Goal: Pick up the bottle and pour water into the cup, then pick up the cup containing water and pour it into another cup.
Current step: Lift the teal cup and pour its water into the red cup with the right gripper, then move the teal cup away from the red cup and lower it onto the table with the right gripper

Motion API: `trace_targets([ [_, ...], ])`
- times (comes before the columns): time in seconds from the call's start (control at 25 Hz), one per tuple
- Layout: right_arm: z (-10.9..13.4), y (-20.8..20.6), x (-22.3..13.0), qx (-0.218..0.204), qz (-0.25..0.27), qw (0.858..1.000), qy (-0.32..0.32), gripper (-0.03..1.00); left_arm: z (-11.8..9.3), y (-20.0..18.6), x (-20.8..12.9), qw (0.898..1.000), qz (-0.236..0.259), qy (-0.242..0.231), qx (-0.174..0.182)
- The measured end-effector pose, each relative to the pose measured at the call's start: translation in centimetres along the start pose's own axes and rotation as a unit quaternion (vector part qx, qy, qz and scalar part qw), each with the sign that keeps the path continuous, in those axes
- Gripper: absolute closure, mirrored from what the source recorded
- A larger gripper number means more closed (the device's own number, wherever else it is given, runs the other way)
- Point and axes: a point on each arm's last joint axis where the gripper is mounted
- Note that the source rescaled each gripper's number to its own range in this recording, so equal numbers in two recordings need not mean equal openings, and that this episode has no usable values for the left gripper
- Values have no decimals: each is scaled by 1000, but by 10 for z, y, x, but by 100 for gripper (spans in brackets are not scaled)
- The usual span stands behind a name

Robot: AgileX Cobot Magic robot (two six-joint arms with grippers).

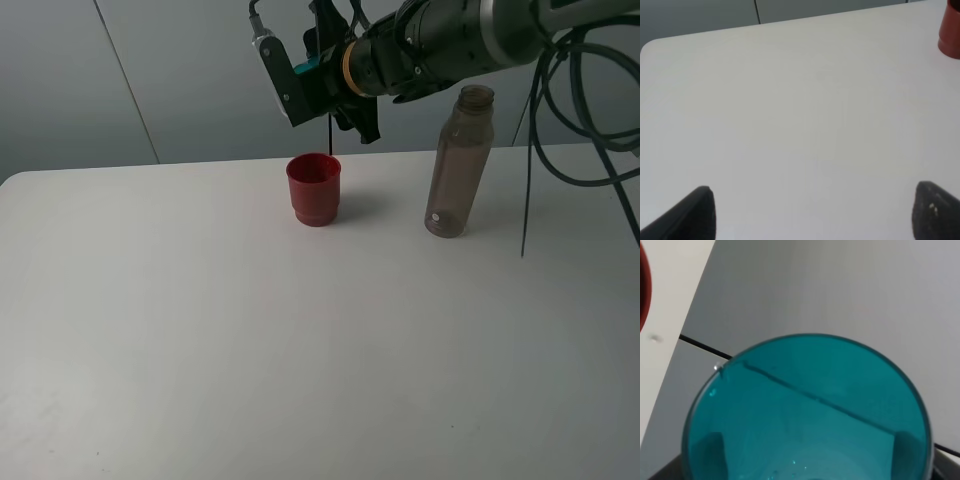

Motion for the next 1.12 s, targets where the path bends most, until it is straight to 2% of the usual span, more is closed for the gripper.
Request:
trace_targets([
  [0.12,-13,-14,0,0,-18,994,105,78,0,0,0,1000,0,0,0],
  [0.2,-23,-26,2,0,-44,979,198,78,0,0,0,1000,0,0,0],
  [0.32,-30,-52,6,5,-102,940,325,78,0,0,0,1000,0,0,0],
  [0.44,-18,-73,12,20,-160,895,417,78,0,0,0,1000,0,0,0],
  [0.64,35,-86,12,59,-187,836,513,78,0,0,0,1000,0,0,0],
  [0.72,58,-87,4,67,-186,818,540,78,0,0,0,1000,0,0,0],
  [0.84,86,-93,-7,67,-198,798,565,78,0,0,0,1000,0,0,0],
  [0.92,95,-98,-12,58,-212,787,576,78,0,0,0,1000,0,0,0],
  [1.12,117,-94,-27,59,-189,772,605,78,0,0,0,1000,0,0,0],
])
Point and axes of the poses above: a point on each arm's last joint axis where the gripper is mounted, y pointing out along that axis toward the gripper, z along the wrist's bending axis when the last joint is at zero, x = y × z, and after that the axes turned 2 degrees about y, right-handed
